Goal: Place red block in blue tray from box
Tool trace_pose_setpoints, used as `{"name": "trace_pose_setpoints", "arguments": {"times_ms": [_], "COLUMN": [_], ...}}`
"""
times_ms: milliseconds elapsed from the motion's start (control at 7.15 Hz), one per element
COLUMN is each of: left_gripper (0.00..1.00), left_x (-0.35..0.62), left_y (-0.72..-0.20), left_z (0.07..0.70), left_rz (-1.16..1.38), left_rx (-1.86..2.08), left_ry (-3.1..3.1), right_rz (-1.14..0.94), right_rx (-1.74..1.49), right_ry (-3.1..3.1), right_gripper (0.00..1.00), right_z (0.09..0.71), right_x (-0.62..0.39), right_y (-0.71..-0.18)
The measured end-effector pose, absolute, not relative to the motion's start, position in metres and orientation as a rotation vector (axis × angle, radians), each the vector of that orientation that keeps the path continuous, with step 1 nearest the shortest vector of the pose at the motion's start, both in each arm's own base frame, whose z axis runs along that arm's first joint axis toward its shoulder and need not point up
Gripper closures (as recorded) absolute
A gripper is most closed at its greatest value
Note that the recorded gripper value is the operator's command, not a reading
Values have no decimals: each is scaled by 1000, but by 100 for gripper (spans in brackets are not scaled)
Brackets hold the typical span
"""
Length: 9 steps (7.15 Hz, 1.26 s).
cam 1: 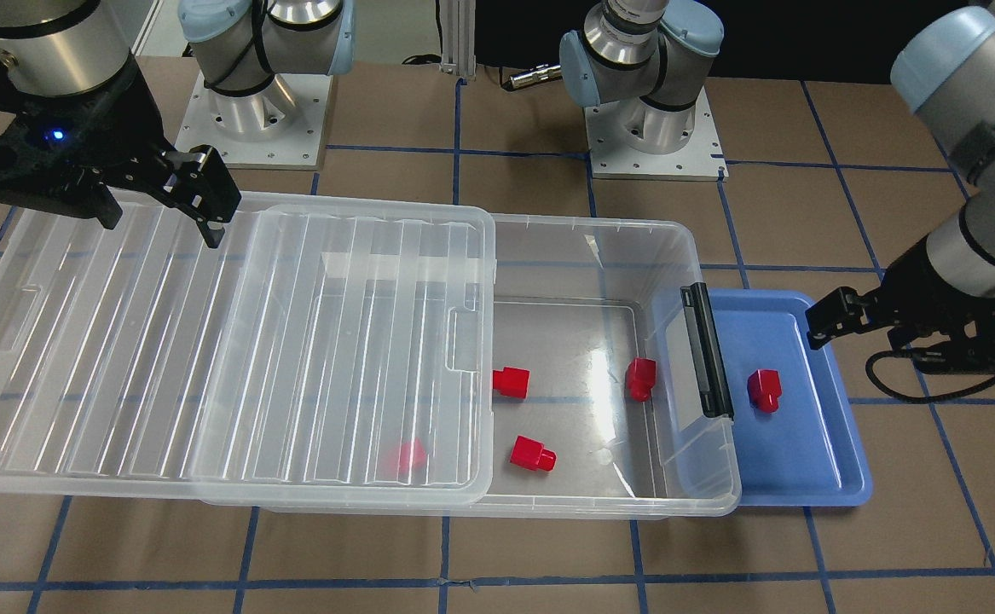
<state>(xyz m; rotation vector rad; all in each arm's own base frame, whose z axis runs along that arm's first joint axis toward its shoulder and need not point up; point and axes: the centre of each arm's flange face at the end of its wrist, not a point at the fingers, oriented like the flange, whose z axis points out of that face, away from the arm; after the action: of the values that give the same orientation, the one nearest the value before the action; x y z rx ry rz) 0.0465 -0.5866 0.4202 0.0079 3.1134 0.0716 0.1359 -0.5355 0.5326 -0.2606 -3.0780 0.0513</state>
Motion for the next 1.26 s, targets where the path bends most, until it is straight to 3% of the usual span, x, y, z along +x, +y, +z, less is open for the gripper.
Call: {"name": "trace_pose_setpoints", "arguments": {"times_ms": [420, 1259], "left_gripper": [0, 0], "left_x": [-25, -114], "left_y": [-552, -521], "left_z": [479, 472], "left_rz": [-32, 7], "left_rx": [18, 118], "left_ry": [3102, 3114], "right_rz": [50, 47], "right_rx": [-260, -257], "right_ry": [-3077, -3077], "right_gripper": [0, 0], "right_z": [532, 531], "right_x": [136, 135], "right_y": [-536, -536]}}
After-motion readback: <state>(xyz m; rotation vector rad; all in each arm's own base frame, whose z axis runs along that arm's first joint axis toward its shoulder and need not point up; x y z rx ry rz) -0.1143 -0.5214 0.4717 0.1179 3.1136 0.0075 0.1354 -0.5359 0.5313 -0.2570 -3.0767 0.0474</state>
